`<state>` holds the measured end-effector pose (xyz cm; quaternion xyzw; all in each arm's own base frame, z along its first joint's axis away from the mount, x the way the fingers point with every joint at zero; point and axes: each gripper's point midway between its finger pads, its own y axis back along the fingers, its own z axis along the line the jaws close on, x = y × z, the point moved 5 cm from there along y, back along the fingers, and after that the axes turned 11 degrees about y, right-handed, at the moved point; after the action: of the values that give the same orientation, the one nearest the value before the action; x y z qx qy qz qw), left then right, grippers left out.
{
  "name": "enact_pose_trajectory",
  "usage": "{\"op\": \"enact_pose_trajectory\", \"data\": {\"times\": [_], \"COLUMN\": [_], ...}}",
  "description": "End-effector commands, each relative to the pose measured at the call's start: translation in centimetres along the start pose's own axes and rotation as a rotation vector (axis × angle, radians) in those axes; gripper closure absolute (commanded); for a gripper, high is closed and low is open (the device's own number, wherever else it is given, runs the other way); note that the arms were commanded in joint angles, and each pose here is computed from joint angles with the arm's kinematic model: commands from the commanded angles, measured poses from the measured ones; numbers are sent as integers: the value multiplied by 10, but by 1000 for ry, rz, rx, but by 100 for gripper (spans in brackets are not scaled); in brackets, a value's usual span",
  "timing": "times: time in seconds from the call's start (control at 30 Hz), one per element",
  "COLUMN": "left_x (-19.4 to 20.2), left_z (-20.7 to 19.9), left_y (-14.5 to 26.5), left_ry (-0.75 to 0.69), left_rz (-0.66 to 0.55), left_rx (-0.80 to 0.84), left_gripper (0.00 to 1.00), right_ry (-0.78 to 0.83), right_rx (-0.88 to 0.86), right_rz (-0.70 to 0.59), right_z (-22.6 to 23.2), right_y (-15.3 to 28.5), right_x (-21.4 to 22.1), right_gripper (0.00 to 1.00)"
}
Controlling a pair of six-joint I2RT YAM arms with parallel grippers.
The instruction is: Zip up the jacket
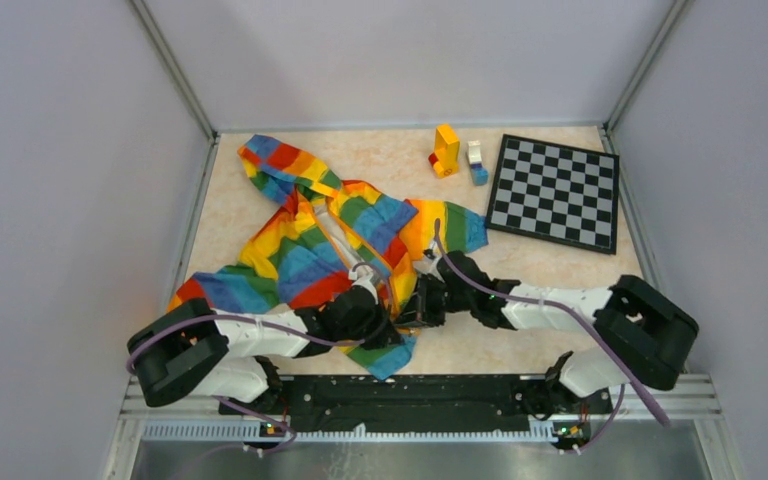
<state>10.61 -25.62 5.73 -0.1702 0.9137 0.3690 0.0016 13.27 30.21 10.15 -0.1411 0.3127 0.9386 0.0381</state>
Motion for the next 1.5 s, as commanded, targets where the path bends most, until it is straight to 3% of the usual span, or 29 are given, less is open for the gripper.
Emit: {"op": "enact_pose_trajectory", "data": {"times": [0.0,0.13,0.3,0.33,0.37,0.43,0.77,1.17,1.47], "left_x": [-1,1,2,3,3,3,5,5,5], "left_z": [-14,-18,-19,-19,-19,-19,-21,-26,-26], "left_y": [2,-1,-3,-3,-3,-3,-5,0,1], "left_ry": [-25,-22,-19,-18,-18,-18,-7,-7,0], "left_rz": [-7,13,29,31,32,36,52,50,47], "left_rx": [86,100,104,104,104,104,123,151,158], "left_gripper": [100,100,100,100,100,100,100,100,100], "right_ry": [125,126,100,85,78,59,-15,19,40], "right_rx": [0,24,73,73,69,74,-45,-16,-94], "right_rz": [-71,-46,-30,-29,-25,-15,-53,-192,-224], "right_z": [8,-2,-19,-22,-24,-29,-44,-60,-63], "right_y": [30,45,55,56,56,56,35,28,21], "right_x": [-5,10,25,28,31,36,46,34,36], "right_gripper": [95,75,63,45,40,41,65,64,54]}}
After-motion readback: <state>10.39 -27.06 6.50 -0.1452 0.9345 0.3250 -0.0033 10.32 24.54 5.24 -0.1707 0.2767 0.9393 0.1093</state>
